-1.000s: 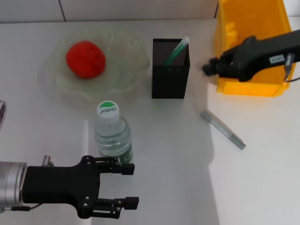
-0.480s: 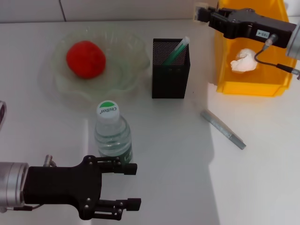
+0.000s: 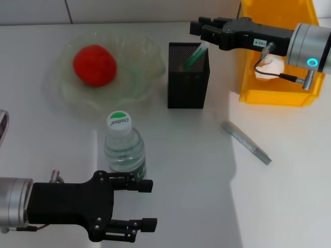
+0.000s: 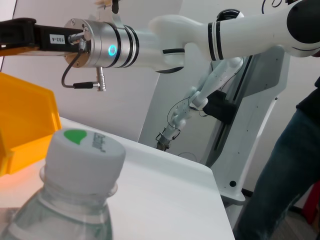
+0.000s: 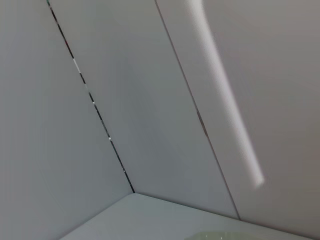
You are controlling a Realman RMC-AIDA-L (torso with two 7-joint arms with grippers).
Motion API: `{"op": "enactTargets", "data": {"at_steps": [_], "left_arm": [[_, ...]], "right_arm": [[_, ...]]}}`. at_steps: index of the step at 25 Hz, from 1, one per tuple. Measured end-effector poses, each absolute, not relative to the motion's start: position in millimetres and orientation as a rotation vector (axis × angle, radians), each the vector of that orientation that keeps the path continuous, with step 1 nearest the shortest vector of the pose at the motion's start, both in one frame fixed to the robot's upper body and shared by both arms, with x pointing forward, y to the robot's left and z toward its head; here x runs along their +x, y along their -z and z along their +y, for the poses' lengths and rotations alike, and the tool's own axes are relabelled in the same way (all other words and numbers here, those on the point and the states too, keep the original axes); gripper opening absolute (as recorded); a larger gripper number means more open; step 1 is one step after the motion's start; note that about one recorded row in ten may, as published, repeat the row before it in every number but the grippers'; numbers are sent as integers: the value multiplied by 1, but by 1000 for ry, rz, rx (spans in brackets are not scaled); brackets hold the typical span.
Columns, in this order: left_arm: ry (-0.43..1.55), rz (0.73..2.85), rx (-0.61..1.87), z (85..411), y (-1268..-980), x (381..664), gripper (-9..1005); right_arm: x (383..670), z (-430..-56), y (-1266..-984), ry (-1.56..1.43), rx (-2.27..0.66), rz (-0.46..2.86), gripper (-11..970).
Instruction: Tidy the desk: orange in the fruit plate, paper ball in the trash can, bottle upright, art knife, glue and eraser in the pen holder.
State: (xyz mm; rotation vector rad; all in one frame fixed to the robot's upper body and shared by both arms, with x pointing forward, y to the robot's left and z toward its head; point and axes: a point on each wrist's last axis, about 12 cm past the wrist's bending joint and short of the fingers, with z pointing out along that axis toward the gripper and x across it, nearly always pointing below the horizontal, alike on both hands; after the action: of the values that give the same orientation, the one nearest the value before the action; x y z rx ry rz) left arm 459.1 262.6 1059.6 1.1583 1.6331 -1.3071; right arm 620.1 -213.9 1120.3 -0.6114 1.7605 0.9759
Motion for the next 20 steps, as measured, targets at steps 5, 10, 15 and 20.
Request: {"op": "enactTargets", "data": {"at_steps": [5,10,15,20], "left_arm": [[1308,1633,1157,262,-1060,459,740],[1309,1634,1158,262,-1059,459,740],[1310,1638,1150,264,-1059,457,740],[1316,1640,1147,264,-1059,457,740]], "right_arm": [[621,-213,-1124,-989,-610,1758,241],[617,-219,-1144,-1018,-669,1766,437],[600,-221,-1186,-909,-908,1957,642],[580,-219,-1215,-709,-1008,2214,638]]}}
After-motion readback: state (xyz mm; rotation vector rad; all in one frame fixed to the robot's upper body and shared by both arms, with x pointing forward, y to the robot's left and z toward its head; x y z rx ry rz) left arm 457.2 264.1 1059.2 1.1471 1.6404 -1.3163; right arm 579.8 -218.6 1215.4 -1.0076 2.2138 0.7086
